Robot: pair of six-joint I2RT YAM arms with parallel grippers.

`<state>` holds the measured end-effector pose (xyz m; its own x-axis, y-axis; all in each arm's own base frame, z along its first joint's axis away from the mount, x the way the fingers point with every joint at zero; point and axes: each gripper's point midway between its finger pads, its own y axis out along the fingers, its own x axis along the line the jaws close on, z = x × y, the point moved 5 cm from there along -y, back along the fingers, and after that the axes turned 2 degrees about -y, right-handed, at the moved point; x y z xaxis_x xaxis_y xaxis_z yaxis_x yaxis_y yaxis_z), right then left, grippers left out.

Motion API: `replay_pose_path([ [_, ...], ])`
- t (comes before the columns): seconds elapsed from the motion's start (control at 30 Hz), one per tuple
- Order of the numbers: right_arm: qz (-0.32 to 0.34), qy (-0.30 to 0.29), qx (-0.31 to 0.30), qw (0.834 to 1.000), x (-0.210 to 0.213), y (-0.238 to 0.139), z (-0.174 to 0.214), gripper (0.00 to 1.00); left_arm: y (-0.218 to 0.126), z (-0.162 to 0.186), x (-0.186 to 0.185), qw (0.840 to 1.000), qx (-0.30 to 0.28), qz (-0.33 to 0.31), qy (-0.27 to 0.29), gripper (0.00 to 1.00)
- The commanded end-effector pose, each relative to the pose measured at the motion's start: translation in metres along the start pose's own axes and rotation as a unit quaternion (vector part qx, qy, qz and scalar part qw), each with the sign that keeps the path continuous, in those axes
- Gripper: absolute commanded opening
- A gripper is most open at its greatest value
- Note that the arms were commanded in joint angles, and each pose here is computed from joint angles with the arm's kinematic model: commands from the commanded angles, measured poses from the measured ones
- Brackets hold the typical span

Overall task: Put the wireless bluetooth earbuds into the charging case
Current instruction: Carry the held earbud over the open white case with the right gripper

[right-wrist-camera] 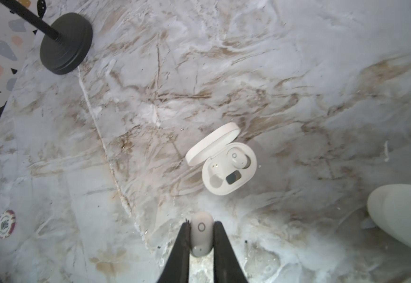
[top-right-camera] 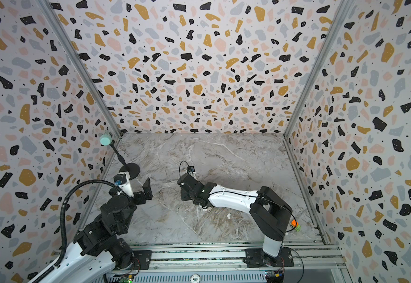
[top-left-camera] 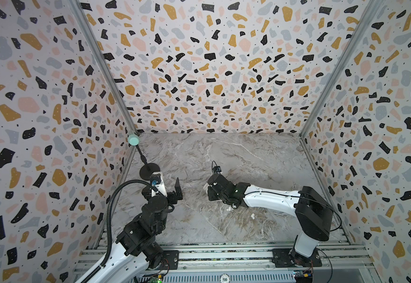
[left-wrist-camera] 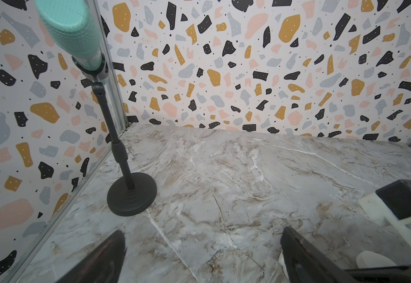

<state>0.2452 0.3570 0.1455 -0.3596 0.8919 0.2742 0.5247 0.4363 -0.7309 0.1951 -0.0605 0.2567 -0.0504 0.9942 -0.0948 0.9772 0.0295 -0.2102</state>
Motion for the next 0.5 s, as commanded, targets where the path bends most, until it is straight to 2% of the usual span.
replay_pose_path([
  [0.0,0.021,-0.01,-0.004,1.0,-0.006,0.007,-0.002,0.13,0.0,-0.007,-0.002,1.0,-0.013,0.005,-0.013,1.0],
  [0.47,0.031,-0.035,-0.013,0.999,-0.005,0.032,-0.008,0.12,0.002,-0.005,-0.005,1.0,-0.008,0.01,-0.008,1.0],
])
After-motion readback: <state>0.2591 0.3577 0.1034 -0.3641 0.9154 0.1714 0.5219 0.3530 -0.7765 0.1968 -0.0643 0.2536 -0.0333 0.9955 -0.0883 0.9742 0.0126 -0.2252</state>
